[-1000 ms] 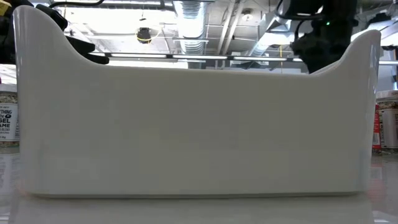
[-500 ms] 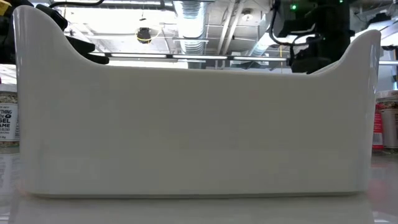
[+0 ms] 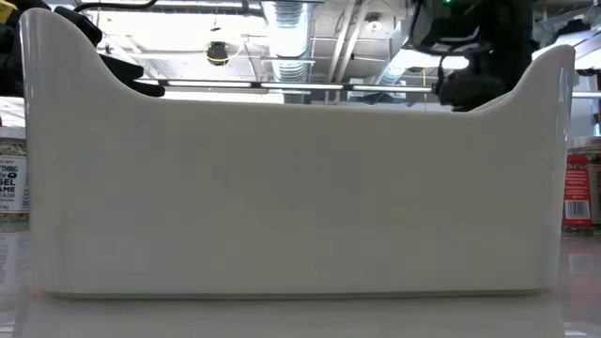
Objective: Sort spices by type
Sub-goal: Put the red seasoning can into the black bin
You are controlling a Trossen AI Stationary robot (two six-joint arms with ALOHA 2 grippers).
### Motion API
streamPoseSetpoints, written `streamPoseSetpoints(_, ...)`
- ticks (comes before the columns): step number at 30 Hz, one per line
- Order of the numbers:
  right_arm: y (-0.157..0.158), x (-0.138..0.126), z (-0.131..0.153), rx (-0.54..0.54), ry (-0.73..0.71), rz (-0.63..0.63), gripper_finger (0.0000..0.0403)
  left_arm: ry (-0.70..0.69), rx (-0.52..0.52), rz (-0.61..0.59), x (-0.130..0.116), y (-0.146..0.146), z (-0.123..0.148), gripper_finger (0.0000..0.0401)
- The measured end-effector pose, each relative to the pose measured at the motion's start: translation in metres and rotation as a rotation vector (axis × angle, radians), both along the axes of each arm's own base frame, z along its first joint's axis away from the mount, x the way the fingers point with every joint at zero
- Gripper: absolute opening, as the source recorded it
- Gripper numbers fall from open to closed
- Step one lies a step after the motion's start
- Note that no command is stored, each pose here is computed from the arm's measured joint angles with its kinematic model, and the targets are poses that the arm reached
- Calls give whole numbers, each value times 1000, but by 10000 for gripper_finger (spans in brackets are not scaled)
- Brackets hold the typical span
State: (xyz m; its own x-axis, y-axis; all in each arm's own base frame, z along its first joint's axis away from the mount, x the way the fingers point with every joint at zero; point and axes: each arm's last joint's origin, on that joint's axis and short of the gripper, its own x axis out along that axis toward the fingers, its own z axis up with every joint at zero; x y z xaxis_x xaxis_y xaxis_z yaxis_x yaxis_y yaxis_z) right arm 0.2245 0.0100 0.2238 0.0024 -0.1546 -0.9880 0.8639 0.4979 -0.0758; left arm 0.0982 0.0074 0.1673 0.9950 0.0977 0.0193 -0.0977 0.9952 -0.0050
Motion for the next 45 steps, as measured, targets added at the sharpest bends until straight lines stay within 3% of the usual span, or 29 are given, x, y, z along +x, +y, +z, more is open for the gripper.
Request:
streamPoseSetpoints(15, 23, -12, -6, 35, 26, -42, 322, 0, 0, 0, 0, 0, 0, 282)
streamPoseSetpoints(22, 32, -7, -10, 31, -40, 43, 322, 0, 0, 0, 0, 0, 0, 282)
streamPoseSetpoints(37, 34, -10, -11, 12, -9, 72, 322, 0, 0, 0, 0, 0, 0, 282)
streamPoseSetpoints(45, 35, -12, -2, -1, 50, 254, 322, 0, 0, 0, 0, 0, 0, 282)
